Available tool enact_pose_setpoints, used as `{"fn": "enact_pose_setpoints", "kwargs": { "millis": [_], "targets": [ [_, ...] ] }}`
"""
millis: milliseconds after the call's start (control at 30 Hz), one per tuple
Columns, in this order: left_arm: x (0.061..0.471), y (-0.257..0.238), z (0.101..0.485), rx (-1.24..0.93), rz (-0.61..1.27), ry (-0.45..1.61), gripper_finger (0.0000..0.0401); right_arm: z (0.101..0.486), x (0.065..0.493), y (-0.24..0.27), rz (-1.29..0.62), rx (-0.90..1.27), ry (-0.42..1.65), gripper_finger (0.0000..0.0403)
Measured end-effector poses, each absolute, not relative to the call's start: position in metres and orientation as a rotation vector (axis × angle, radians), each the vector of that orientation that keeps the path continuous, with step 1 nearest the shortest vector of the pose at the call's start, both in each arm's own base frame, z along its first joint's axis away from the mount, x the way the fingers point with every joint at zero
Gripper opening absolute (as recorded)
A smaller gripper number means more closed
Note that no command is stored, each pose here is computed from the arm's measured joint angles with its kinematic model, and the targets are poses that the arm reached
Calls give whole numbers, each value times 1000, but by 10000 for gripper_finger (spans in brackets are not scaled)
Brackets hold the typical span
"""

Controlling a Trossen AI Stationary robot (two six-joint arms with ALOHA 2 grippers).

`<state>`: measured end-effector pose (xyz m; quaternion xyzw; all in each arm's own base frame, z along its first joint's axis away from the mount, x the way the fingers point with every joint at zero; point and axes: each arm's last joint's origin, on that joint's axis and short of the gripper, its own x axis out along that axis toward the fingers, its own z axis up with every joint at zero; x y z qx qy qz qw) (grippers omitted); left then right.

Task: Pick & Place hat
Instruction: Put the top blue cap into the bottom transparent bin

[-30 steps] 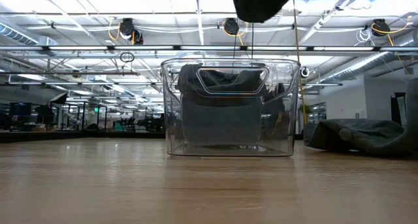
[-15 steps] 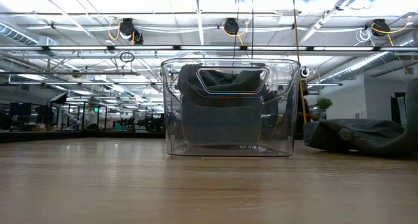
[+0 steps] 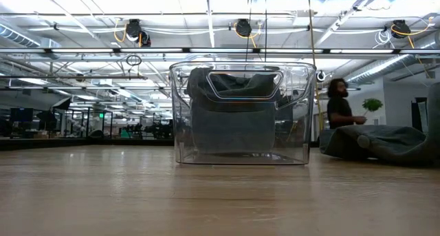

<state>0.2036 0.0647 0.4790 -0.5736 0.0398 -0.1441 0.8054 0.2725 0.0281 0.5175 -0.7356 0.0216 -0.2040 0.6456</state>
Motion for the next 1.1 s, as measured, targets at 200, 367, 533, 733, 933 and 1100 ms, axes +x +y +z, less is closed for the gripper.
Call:
{"fn": "enact_pose_setpoints", "kwargs": {
  "millis": [200,367,533,733,933,1100],
  "targets": [
    [210,67,475,-1267,-309,115,354,517,281,44,-471,-1753,-2,0],
    [221,66,472,-1294,-347,144,345,515,288,51,-491,-1782,-28,0],
    [233,63,478,-1296,-443,97,343,511,294,55,-480,-1802,-22,0],
    [239,58,483,-1304,-543,91,333,512,293,57,-477,-1820,-30,0],
    [239,57,483,-1295,-562,106,268,512,291,56,-472,-1822,-19,0],
    [238,57,484,-1292,-569,112,175,511,291,56,-458,-1830,-3,0]
  ]
}}
